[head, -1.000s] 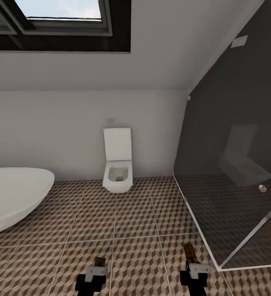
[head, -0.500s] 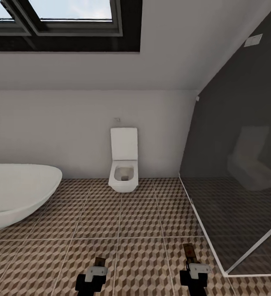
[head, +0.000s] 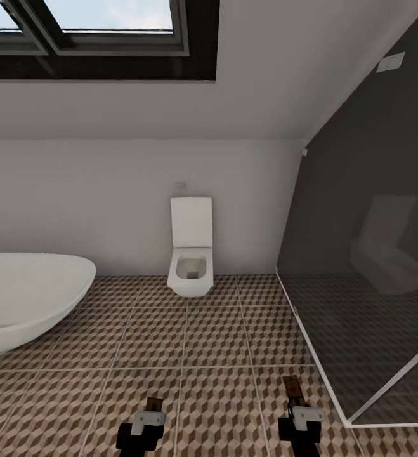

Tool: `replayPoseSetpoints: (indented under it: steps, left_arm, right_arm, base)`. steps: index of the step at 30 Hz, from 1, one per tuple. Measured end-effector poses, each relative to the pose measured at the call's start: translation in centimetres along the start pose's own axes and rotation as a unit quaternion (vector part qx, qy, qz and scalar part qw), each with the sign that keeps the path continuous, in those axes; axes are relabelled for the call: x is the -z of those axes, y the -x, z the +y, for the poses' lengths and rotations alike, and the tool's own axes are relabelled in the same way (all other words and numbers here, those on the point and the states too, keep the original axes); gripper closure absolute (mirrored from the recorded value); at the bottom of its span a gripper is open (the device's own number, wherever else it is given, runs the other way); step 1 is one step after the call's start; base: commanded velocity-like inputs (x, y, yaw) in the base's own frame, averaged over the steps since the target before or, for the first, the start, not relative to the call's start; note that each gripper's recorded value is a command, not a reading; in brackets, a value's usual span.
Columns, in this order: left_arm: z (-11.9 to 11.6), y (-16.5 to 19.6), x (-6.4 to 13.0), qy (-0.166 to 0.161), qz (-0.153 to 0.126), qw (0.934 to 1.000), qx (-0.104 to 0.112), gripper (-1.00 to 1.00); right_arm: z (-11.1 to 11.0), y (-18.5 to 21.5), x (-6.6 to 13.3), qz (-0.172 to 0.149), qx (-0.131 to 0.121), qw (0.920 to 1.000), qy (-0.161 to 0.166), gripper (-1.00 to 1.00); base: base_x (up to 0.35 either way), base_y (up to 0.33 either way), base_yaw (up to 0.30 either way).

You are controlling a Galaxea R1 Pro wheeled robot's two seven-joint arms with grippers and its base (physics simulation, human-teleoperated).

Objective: Take the four mousetraps from the cabinet in the bathroom and place them on the bathroom floor. Make sure all four end up on the same floor surface, and ensure that at least two of them are either under or directly next to the same bathroom sink.

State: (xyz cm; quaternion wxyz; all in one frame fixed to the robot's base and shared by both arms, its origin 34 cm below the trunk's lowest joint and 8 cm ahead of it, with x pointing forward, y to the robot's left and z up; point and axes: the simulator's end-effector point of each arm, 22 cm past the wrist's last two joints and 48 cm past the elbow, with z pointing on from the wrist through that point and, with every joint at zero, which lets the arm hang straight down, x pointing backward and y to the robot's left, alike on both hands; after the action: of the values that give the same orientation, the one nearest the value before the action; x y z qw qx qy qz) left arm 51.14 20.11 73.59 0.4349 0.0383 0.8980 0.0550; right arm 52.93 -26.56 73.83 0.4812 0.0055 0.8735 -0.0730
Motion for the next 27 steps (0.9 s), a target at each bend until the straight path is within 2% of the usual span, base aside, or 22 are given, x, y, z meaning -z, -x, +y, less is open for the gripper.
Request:
replayPoseSetpoints:
  steps: [15, 18, 21, 24, 26, 27]
  left_arm:
    - [0.0, 0.0, 0.0, 0.000, -0.001, 1.0000, 0.001, 1.00]
    - [0.0, 0.4, 0.0, 0.001, -0.009, 0.9999, 0.006, 1.00]
    - [0.2, 0.8, -0.1, 0.005, -0.014, 0.9998, 0.012, 1.00]
    - [0.3, 1.5, -0.2, 0.010, -0.016, 0.9995, 0.025, 1.00]
    - [0.6, 2.0, -0.6, 0.017, -0.006, 0.9991, 0.039, 1.00]
    - [1.0, 2.3, -0.9, 0.024, 0.008, 0.9985, 0.050, 1.00]
  right_arm:
    - [-0.1, 0.0, 0.0, 0.000, 0.000, 1.0000, 0.000, 1.00]
    - [0.2, 0.2, 0.0, -0.002, -0.001, 1.0000, 0.002, 1.00]
    - [0.2, 0.5, -0.2, -0.004, -0.001, 1.0000, 0.001, 1.00]
    - [0.3, 2.6, -1.1, -0.019, -0.003, 0.9998, -0.001, 1.00]
    - [0.5, 4.6, -2.1, -0.021, -0.004, 0.9998, -0.003, 1.00]
    - [0.6, 5.7, -2.8, -0.013, -0.001, 0.9999, -0.002, 1.00]
  base:
    - [0.000, 0.000, 0.000]
    - [0.000, 0.000, 0.000]
    - [0.000, 0.000, 0.000]
    - [0.000, 0.000, 0.000]
    - [0.000, 0.000, 0.000]
    - [0.000, 0.000, 0.000]
